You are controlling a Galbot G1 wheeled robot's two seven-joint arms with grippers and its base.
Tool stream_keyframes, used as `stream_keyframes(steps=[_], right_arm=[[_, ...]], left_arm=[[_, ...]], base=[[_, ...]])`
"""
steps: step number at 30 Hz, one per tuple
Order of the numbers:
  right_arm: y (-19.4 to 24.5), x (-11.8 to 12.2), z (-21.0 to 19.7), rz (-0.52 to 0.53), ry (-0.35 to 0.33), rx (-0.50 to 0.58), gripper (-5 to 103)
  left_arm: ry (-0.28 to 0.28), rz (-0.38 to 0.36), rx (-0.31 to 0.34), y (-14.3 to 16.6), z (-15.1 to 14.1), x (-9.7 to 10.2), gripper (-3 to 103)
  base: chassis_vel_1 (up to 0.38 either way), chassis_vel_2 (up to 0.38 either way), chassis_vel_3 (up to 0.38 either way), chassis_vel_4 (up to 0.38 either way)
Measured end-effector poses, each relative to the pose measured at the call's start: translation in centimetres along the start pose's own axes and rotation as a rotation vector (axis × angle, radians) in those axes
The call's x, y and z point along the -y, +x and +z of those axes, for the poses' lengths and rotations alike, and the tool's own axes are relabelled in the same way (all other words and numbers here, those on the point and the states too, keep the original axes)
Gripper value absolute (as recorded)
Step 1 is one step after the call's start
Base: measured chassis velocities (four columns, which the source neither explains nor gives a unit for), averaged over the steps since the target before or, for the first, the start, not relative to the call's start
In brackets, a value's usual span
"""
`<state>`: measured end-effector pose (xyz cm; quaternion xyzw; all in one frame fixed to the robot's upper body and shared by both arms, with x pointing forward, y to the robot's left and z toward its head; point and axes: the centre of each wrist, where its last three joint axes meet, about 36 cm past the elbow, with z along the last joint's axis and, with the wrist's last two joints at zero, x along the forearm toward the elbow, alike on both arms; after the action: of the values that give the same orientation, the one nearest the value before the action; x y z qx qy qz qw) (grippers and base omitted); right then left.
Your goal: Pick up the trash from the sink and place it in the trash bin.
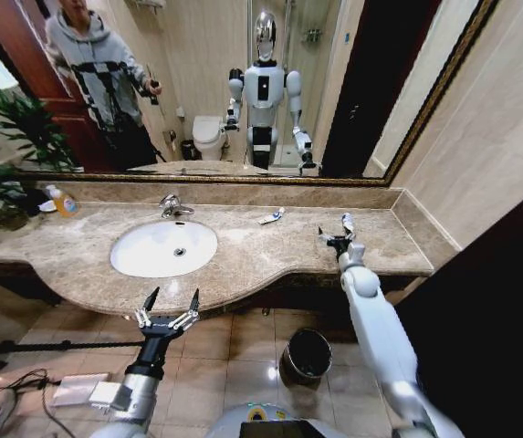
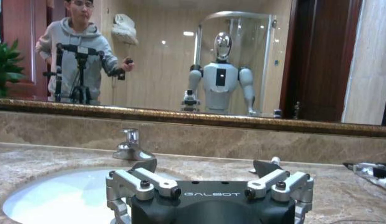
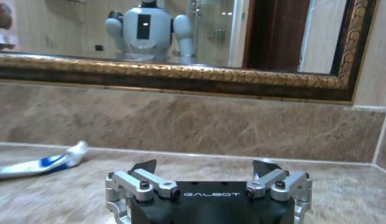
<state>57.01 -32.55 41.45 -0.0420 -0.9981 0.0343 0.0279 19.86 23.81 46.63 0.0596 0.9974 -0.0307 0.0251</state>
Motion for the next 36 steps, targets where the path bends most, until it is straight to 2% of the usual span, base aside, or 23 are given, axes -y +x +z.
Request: stream_keyframes(steps=[12, 25, 26, 28, 29, 32, 36], right_arm=[[-5.4, 1.3, 0.7, 0.056, 0.023, -0.035, 100], [-6.0, 3.8, 2.2, 0.106, 0.017, -0.064, 100], [-6.0, 4.1, 2.4, 0.110, 0.017, -0.067, 103], [-5.9, 4.6, 2.7, 0.122, 0.016, -0.070, 96], [-5.9, 4.6, 2.7, 0.122, 0.016, -0.070, 96], [-5.9, 4.8, 3.2, 0.134, 0.011, -0.077, 84], [-5.7, 4.9, 3.4, 0.139, 0.004, -0.080, 77]], left_arm=[[0.000, 0.000, 0.000, 0.0, 0.0, 0.0, 100], [0.000, 0.000, 0.000, 0.0, 0.0, 0.0, 100], [0.000, 0.000, 0.000, 0.0, 0.0, 0.0, 100], [0.000, 0.000, 0.000, 0.0, 0.0, 0.0, 100], [0.000, 0.000, 0.000, 0.0, 0.0, 0.0, 100], [0.000, 0.000, 0.000, 0.0, 0.0, 0.0, 100], [0.000, 0.000, 0.000, 0.0, 0.0, 0.0, 100]], base=[[0.000, 0.000, 0.000, 0.000], [0.000, 0.000, 0.000, 0.000], [0.000, 0.000, 0.000, 0.000], [0.000, 0.000, 0.000, 0.000], [0.000, 0.000, 0.000, 0.000], [0.000, 0.000, 0.000, 0.000], [0.000, 0.000, 0.000, 0.000]])
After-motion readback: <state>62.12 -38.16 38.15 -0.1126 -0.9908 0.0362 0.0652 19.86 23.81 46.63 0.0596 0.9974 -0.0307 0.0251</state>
